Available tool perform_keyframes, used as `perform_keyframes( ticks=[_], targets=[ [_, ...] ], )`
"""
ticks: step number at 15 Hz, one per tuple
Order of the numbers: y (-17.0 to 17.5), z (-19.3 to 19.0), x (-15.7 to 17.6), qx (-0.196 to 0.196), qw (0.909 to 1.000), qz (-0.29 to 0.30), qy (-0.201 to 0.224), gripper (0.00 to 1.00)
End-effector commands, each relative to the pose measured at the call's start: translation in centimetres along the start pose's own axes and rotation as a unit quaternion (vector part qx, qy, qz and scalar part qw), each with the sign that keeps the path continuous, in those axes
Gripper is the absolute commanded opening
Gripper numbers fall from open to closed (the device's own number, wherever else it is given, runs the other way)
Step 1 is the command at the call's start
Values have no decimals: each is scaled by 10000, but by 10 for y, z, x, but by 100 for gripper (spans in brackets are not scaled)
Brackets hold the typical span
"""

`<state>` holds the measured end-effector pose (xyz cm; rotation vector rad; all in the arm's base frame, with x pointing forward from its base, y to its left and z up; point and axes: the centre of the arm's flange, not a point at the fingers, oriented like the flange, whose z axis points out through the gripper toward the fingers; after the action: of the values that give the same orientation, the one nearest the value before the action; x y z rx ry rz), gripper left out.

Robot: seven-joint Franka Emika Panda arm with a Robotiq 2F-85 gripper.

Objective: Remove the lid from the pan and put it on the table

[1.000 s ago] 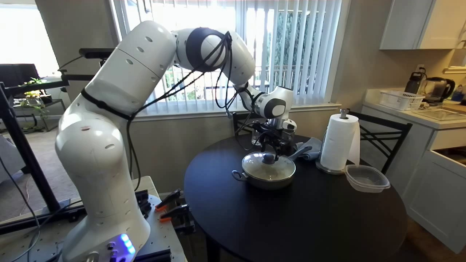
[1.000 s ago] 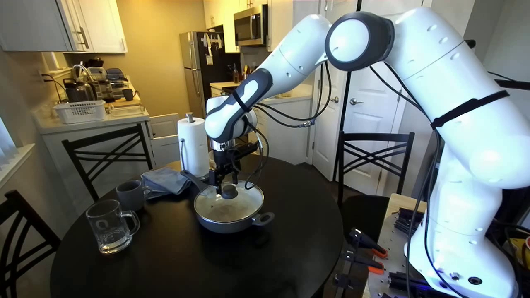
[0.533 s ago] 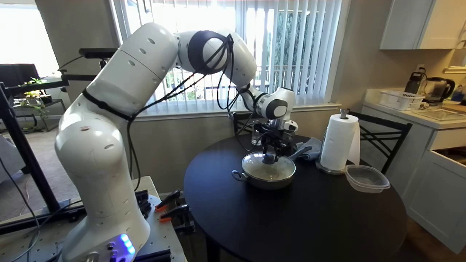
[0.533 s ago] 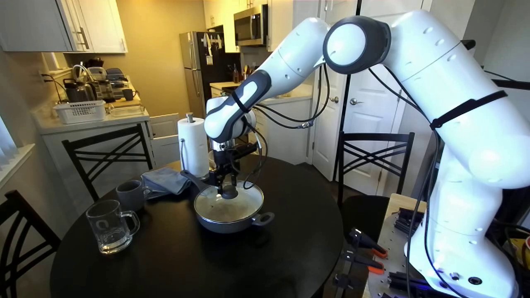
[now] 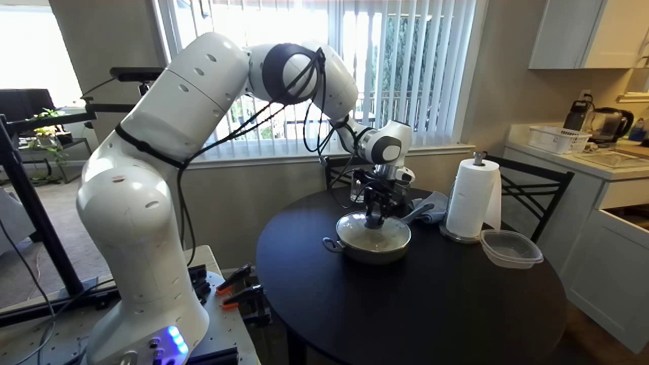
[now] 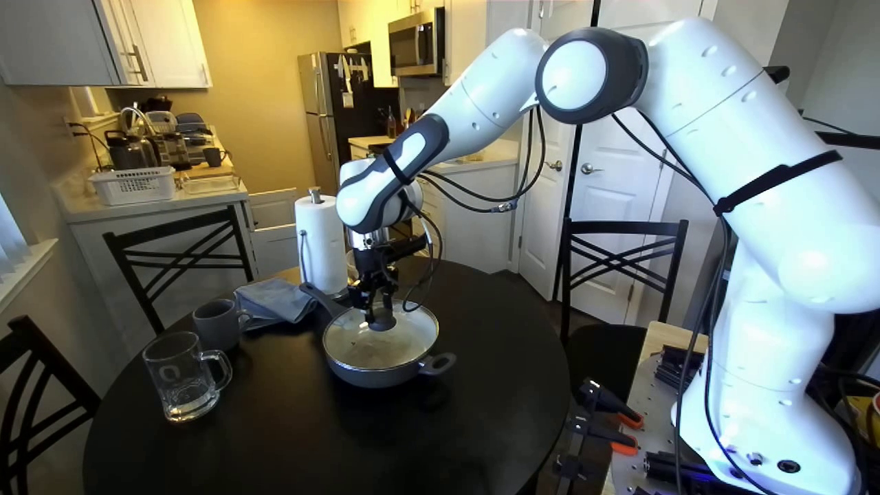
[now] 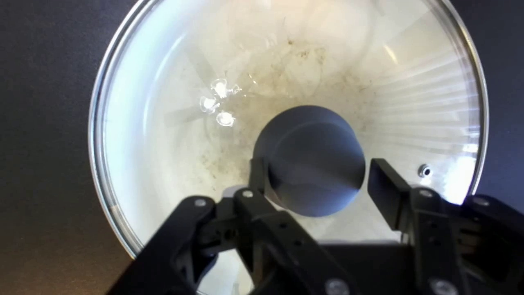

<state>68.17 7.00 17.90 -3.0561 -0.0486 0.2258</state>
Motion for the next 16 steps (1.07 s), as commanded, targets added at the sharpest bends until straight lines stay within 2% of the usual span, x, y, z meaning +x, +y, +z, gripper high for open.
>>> perform_keyframes(
  ticks=[1,3,14,15,16],
  targets=[
    [-4,-4,2,93,9997,111,-206,95],
    [-5,-5,1,94,9996,103,-263,100],
    [3,9,5,188,9993,185,-268,100],
    [3,9,5,193,9993,188,-263,96],
    [3,9,5,179,9993,187,-254,74]
  ],
)
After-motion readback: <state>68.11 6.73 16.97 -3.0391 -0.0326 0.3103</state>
